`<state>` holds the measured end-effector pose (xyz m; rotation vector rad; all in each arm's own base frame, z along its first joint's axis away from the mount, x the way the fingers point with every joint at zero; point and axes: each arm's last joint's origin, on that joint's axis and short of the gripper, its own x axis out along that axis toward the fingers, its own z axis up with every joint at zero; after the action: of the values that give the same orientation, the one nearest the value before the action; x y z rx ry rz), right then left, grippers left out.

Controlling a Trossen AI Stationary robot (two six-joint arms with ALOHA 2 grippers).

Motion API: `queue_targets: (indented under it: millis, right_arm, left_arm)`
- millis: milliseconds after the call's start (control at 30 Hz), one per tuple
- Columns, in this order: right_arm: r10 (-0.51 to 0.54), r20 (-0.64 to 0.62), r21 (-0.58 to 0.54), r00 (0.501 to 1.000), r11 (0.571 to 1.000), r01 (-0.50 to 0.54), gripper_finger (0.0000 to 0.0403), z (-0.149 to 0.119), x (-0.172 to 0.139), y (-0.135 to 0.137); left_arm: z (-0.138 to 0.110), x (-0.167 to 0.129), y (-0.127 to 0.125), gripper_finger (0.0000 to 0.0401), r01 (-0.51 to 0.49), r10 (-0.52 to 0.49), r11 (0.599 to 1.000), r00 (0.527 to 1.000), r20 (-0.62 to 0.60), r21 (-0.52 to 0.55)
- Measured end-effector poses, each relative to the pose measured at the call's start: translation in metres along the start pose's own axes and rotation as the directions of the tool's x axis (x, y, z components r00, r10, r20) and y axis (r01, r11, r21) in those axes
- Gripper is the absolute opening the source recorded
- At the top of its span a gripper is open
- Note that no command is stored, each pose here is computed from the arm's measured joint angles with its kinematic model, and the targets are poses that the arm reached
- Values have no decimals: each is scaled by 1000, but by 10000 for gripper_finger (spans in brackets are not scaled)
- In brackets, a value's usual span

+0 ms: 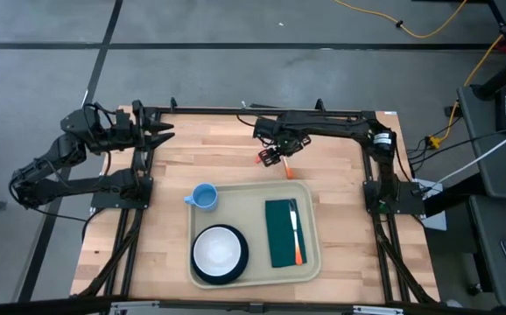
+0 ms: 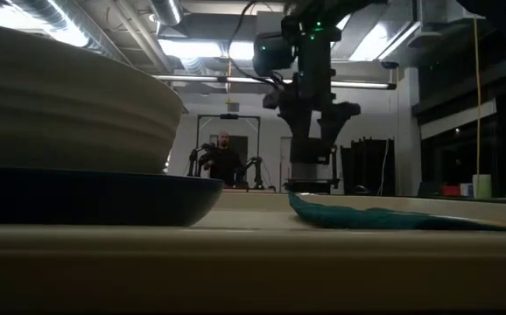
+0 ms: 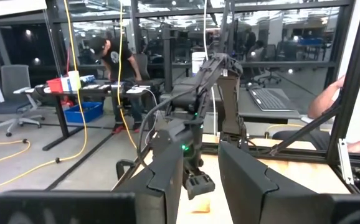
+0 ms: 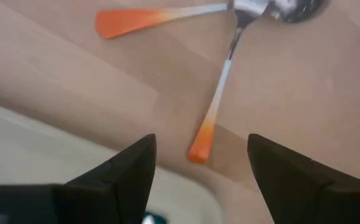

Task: Set up tray
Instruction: Put the orange fork on top of the green napkin to the left of the orange knife

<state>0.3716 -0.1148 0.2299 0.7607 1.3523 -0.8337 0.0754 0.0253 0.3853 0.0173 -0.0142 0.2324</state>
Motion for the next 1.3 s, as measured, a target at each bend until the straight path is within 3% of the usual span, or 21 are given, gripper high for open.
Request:
queue_targets:
  millis: [233, 367, 900, 1300]
  right_arm:
    - [8, 16, -3, 1000, 1000, -8, 256, 21, 15, -26]
    - [93, 31, 5, 995, 996, -94, 256, 31, 22, -31]
    - [93, -1, -14, 996, 996, -93, 256, 20, 61, -39]
    - [138, 0, 0, 990, 990, -138, 256, 19, 69, -38]
  left_arm:
    - [0, 1, 0, 97, 0, 0, 1000, 1000, -5, -1]
    - [0, 1, 0, 97, 0, 0, 1000, 1000, -4, -12]
    - [0, 1, 1, 97, -19, 18, 1000, 1000, -1, -18]
    - [0, 1, 2, 97, -49, 49, 999, 999, -1, -18]
